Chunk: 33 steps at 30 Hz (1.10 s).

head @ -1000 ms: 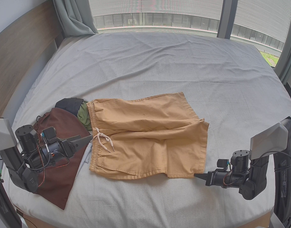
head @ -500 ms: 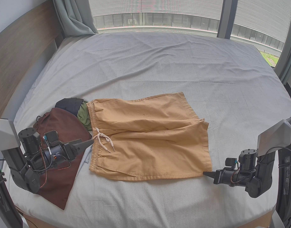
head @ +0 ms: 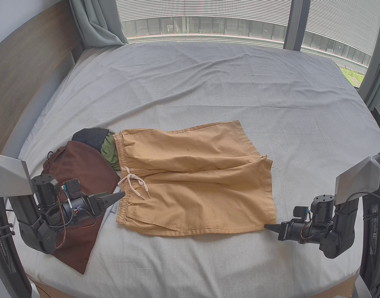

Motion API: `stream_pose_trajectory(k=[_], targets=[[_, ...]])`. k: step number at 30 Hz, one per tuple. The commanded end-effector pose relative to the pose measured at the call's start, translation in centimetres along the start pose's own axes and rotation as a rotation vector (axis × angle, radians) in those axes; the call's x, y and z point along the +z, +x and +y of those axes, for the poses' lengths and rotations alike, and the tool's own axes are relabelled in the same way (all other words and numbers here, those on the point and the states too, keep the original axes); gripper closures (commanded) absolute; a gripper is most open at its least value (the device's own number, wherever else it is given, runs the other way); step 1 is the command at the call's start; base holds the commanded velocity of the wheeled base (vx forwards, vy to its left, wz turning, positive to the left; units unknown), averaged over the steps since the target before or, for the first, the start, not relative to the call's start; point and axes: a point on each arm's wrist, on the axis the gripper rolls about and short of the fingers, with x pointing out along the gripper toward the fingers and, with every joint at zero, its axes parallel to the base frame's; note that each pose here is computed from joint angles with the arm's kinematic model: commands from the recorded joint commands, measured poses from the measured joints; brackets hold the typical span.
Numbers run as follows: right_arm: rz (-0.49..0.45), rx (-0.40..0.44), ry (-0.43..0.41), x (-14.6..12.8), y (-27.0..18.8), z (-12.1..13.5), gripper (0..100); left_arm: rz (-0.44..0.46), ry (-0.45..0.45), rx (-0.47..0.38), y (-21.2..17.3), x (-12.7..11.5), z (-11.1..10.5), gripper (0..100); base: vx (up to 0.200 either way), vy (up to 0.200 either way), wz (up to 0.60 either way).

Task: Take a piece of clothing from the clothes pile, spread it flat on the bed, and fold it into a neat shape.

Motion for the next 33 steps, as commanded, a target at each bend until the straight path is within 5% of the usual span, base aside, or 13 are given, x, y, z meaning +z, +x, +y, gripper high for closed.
stream_pose_trajectory(k=[1,33], targets=[[0.003,0.0,0.001,-0.1,0.1,-0.1,100,0.03,-0.026,0.013,0.3,-1.0,0.6,0,0.0,0.0,0.0],[0.0,0.0,-0.002,0.0,0.2,-0.1,100,0.16,-0.059,0.058,1.7,-5.4,3.5,0,0.0,0.0,0.0]])
